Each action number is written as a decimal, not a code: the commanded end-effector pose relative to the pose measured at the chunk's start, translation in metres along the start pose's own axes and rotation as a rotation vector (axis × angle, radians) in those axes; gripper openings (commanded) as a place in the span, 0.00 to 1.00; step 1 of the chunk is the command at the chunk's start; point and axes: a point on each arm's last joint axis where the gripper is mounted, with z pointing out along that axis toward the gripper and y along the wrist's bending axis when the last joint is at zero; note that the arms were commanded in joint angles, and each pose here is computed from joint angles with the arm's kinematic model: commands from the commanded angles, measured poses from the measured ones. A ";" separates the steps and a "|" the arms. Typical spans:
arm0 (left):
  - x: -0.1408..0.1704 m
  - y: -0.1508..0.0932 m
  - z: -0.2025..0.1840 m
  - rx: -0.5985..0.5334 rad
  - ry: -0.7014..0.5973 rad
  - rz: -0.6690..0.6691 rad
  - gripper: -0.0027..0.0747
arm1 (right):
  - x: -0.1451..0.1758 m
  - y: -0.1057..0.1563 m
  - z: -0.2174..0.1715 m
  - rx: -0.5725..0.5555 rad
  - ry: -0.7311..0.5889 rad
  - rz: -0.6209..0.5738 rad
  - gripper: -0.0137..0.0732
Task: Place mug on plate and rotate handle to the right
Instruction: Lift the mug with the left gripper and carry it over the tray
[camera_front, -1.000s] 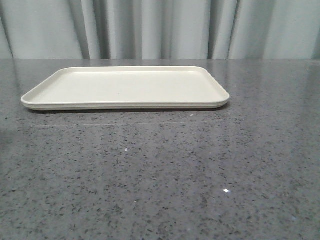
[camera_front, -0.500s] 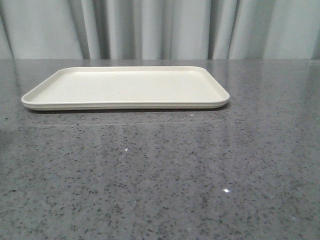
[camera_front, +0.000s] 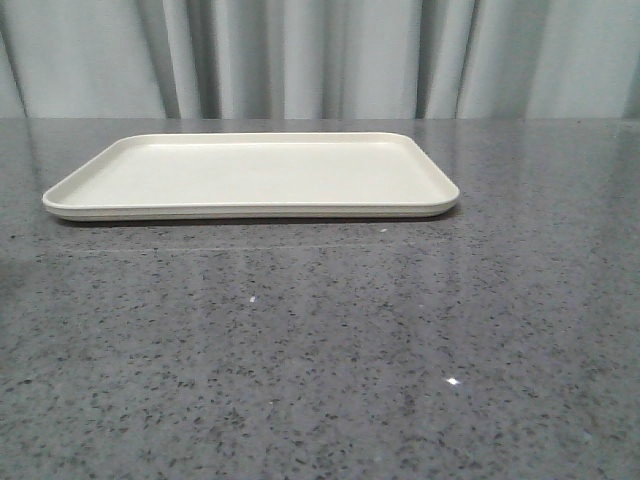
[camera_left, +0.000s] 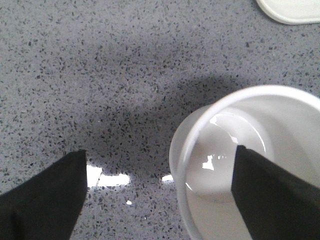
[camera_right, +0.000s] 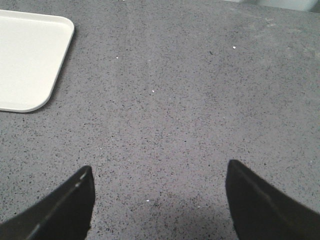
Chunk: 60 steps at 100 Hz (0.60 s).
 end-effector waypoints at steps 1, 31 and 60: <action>-0.011 -0.002 -0.005 0.016 -0.064 -0.006 0.74 | -0.013 -0.001 -0.003 0.013 -0.082 -0.017 0.79; -0.014 -0.002 0.001 0.017 -0.041 -0.009 0.47 | -0.013 -0.001 -0.003 0.013 -0.082 -0.017 0.79; -0.014 -0.003 0.001 0.033 -0.041 -0.016 0.07 | -0.013 -0.001 -0.003 0.013 -0.084 -0.017 0.79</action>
